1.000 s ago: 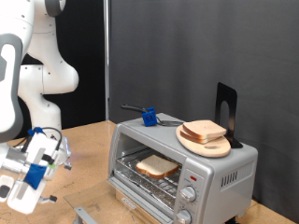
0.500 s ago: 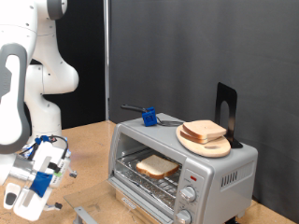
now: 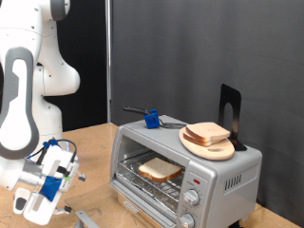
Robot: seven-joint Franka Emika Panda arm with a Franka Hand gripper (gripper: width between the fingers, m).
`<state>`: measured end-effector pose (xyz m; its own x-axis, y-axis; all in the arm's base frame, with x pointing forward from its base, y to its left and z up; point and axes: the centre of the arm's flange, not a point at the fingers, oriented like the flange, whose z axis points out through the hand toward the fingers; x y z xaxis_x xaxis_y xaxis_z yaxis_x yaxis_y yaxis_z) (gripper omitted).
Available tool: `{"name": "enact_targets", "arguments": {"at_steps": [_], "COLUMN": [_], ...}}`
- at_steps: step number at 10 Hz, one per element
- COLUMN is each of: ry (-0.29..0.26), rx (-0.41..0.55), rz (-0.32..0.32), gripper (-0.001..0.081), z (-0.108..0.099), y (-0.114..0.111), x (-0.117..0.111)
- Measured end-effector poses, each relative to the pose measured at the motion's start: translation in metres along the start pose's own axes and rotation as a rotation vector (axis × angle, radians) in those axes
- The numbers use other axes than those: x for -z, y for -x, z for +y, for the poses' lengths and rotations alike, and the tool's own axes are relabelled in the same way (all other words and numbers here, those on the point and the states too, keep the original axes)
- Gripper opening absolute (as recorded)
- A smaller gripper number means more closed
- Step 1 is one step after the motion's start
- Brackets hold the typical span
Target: Make a piece of toast with the oven
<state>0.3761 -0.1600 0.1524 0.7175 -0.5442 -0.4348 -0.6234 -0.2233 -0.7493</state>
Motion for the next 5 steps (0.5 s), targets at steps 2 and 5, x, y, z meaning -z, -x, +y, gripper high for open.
{"name": "enact_targets", "arguments": {"at_steps": [2,5], "ry": [0.001,-0.060], "rx": [-0.004,-0.034], "rz": [-0.005,-0.098], "gripper": [0.0808,0.0808], "z": [0.000,-0.017], "y": [0.003,0.016], "x": [-0.006,-0.008]}}
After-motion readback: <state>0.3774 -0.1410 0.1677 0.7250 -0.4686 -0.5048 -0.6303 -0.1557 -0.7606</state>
